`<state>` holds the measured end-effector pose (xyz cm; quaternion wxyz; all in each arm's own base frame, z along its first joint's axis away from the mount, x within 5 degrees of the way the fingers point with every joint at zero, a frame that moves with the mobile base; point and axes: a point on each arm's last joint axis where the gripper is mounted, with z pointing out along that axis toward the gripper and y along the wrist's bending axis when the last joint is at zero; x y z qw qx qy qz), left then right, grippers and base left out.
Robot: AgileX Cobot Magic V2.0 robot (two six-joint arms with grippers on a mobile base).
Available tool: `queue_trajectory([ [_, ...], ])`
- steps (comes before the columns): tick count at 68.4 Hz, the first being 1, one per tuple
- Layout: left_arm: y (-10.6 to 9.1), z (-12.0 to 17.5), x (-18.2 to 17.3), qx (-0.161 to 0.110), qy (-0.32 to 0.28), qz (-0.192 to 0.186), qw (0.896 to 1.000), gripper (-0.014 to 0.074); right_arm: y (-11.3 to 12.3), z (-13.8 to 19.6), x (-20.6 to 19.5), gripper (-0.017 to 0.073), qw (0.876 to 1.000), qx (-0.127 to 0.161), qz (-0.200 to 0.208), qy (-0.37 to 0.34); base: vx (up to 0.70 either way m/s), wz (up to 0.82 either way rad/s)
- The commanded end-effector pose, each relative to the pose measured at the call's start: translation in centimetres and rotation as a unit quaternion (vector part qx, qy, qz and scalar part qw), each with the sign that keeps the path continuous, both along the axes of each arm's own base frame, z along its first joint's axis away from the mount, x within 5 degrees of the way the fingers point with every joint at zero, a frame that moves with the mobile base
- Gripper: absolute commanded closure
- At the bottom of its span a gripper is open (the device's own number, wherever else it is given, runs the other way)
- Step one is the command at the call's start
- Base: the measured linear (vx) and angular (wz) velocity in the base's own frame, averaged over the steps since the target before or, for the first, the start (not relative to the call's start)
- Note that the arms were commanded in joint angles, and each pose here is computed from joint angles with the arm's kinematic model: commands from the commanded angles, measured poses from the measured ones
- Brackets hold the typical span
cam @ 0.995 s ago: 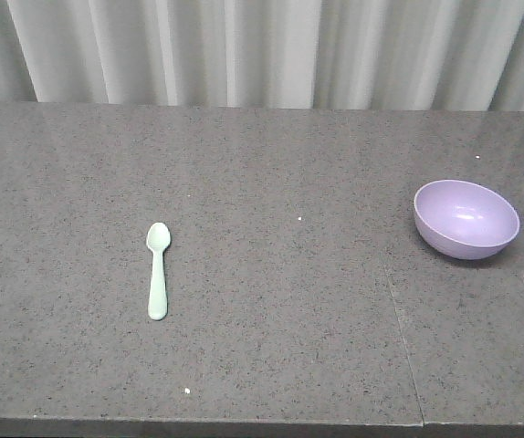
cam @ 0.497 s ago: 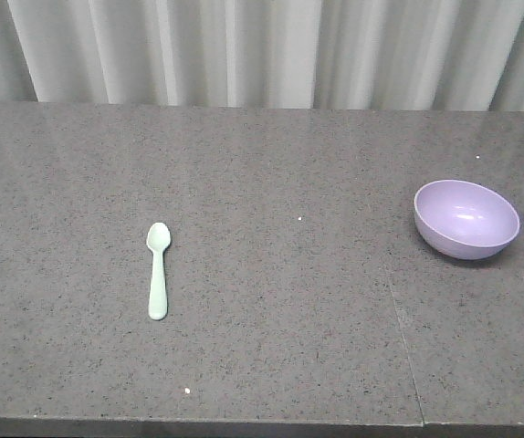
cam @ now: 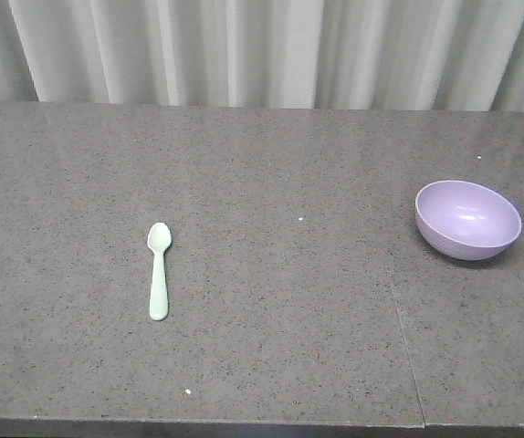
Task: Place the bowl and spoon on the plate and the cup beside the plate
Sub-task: 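Drive closer and align the base with the spoon and lavender bowl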
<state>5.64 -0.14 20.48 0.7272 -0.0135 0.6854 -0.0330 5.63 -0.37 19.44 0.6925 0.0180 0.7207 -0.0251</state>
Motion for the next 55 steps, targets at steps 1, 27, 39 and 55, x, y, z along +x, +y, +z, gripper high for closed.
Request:
queue_trajectory([
  [1,0.0,3.2,-0.7,-0.022,-0.098,-0.002,0.995,0.0600,0.1,1.5,-0.1,0.0565,0.999,0.008,0.003,-0.049,0.00,0.00],
  [27,0.0,17.5,-0.6,0.010,-0.089,0.002,0.996,0.0600,-0.2,14.4,-0.4,0.0565,0.997,-0.045,-0.015,-0.059,0.00,0.00],
  [39,-0.1,18.7,3.0,0.012,-0.007,0.001,1.000,0.0600,-0.6,15.5,2.8,0.0565,0.998,-0.041,-0.020,0.052,0.00,0.00],
  [55,-0.2,16.4,6.5,0.015,0.102,-0.001,0.995,0.0600,-0.9,13.1,5.3,0.0565,0.982,-0.035,-0.024,0.183,0.00,0.00],
])
